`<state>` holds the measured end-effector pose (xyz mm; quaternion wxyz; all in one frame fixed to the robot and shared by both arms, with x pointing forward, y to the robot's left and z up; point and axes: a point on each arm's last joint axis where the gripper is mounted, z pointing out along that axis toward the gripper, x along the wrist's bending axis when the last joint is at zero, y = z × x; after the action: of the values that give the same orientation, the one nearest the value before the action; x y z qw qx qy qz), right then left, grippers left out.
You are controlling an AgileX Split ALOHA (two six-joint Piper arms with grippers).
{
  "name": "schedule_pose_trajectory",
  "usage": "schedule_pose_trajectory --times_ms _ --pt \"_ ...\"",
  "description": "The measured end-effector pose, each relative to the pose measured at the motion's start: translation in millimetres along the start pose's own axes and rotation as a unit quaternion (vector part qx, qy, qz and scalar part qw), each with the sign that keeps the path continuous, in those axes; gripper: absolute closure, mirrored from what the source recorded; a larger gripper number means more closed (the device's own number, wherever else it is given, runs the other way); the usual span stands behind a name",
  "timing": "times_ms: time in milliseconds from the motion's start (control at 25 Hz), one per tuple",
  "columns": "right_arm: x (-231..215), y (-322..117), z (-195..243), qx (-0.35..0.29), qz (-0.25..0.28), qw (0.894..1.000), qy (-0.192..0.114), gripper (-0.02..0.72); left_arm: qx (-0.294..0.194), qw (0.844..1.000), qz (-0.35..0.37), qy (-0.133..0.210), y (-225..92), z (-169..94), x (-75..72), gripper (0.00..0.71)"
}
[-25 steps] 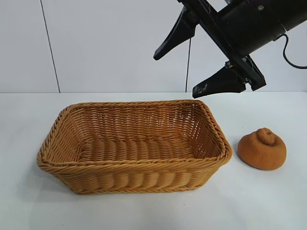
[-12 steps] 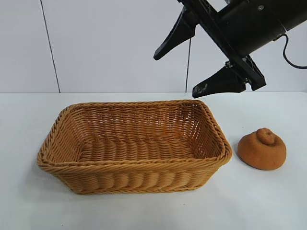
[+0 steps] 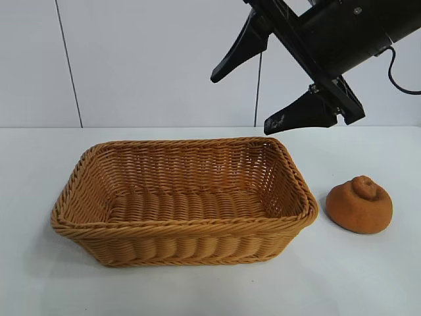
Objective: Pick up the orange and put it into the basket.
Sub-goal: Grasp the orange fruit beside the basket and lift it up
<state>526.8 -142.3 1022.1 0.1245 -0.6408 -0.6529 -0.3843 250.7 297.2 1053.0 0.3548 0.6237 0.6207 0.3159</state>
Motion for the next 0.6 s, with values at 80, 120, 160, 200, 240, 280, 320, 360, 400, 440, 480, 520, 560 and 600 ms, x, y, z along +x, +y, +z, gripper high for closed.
schedule_pose_trajectory --times_ms 80,120,160,200,240,280,320,360,400,440,480,520,560,600 --pt "0.2 -0.7 0.0 0.004 0.0 1.0 0.001 0.117 -0.017 1.0 0.004 -0.005 -3.0 -4.7 -0.2 0.067" --pt "0.3 -1.2 0.0 0.007 -0.001 1.0 0.002 0.117 -0.028 1.0 0.006 -0.008 -4.8 -7.7 -0.3 0.067" --pt "0.2 -1.8 0.0 0.01 -0.003 1.0 0.001 0.117 -0.04 0.999 0.007 -0.009 -6.8 -10.8 -0.3 0.067" --pt "0.0 -2.3 0.0 0.012 -0.005 1.0 0.0 0.117 -0.05 0.999 0.007 -0.01 -8.6 -13.3 -0.3 0.067" --pt "-0.4 -2.6 -0.1 0.015 -0.009 1.0 -0.003 0.117 -0.054 0.998 0.007 -0.01 -9.5 -14.5 -0.3 0.067" --pt "-0.4 -2.8 -0.5 0.019 -0.014 1.0 -0.006 0.117 -0.056 0.998 0.008 -0.01 -9.9 -15.0 -0.3 0.067" --pt "-0.4 -3.3 -0.9 0.025 -0.016 1.0 -0.009 0.117 -0.056 0.998 0.008 -0.01 -9.9 -15.1 -0.3 0.067" --pt "-0.1 -2.6 -2.0 0.03 -0.023 0.999 -0.016 0.117 -0.056 0.998 0.008 -0.01 -9.9 -15.1 -0.3 0.067" --pt "0.7 -1.1 -3.6 0.034 -0.033 0.999 -0.024 0.117 -0.056 0.998 0.008 -0.01 -9.9 -15.1 -0.3 0.067" --pt "1.5 0.3 -5.4 0.039 -0.039 0.998 -0.033 0.117 -0.056 0.998 0.008 -0.01 -9.9 -15.1 -0.3 0.067" --pt "2.5 2.9 -8.2 0.044 -0.048 0.997 -0.047 0.117 -0.056 0.998 0.008 -0.01 -9.9 -15.1 -0.3 0.067" --pt "3.0 6.1 -11.3 0.046 -0.057 0.995 -0.065 0.117 -0.056 0.998 0.008 -0.01 -9.9 -15.1 -0.3 0.067" --pt "2.7 8.7 -14.7 0.051 -0.068 0.993 -0.087 0.117 -0.056 0.998 0.008 -0.011 -9.9 -15.1 -0.3 0.067" --pt "1.8 10.6 -17.8 0.056 -0.069 0.99 -0.108 0.117 -0.056 0.998 0.008 -0.011 -9.9 -15.1 -0.3 0.067"
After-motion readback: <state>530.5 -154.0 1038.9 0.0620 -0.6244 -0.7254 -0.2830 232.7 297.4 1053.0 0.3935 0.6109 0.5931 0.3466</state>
